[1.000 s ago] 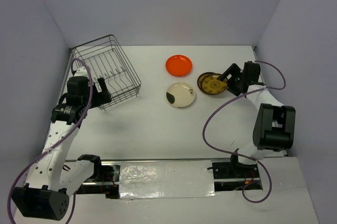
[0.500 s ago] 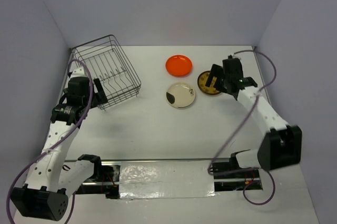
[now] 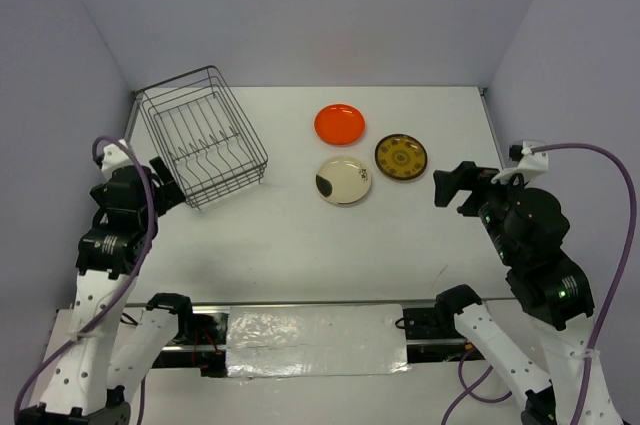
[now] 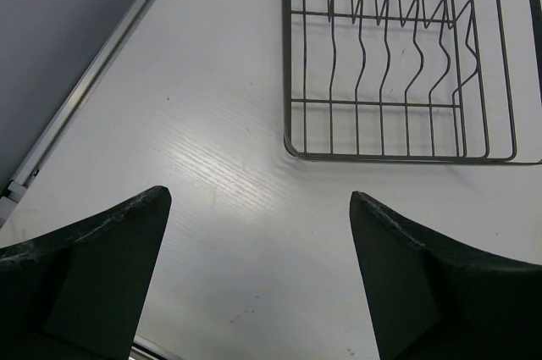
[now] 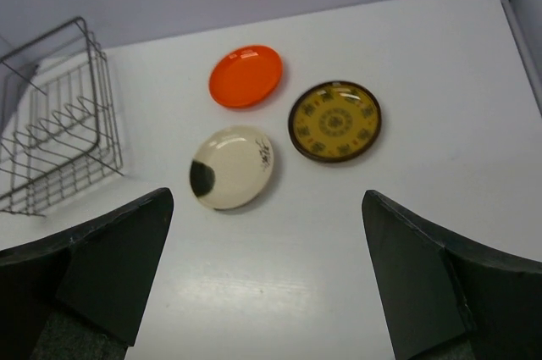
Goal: Unload the plates from the dish rack
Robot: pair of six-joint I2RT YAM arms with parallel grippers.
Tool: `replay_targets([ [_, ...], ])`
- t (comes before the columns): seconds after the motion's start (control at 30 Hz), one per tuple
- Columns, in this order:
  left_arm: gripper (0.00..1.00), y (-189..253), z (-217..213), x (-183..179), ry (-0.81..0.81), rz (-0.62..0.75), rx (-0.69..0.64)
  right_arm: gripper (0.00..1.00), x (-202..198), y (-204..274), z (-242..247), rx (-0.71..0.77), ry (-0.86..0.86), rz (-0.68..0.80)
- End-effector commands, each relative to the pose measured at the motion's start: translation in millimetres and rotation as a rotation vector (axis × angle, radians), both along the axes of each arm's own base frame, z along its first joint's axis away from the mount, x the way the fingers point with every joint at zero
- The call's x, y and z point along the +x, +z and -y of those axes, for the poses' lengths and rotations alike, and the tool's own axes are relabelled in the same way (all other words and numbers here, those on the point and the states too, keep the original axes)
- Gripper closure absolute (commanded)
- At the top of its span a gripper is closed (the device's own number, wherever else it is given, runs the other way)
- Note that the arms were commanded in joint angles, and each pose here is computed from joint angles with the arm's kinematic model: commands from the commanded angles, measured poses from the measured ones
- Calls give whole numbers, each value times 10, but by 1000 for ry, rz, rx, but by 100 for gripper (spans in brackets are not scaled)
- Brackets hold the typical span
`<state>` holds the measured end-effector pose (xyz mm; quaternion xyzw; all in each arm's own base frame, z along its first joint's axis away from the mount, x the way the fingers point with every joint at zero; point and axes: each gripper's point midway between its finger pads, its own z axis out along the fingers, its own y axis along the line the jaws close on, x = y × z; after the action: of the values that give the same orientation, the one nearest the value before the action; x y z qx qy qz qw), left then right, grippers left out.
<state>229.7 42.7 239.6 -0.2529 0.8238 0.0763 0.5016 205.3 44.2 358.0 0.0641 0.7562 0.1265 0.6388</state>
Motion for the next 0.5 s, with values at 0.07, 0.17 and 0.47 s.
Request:
replay_targets([
  [0.07, 1, 191, -44, -140, 36, 133, -17, 0, -313, -257, 292, -99, -73, -51],
  [0.17, 1, 281, -18, -203, 15, 195, -28, 0, -413, -265, 343, -112, -76, -51],
  [0.47, 0, 367, -4, -277, 3, 257, -34, 0, -436, -378, 304, -123, -48, -90],
])
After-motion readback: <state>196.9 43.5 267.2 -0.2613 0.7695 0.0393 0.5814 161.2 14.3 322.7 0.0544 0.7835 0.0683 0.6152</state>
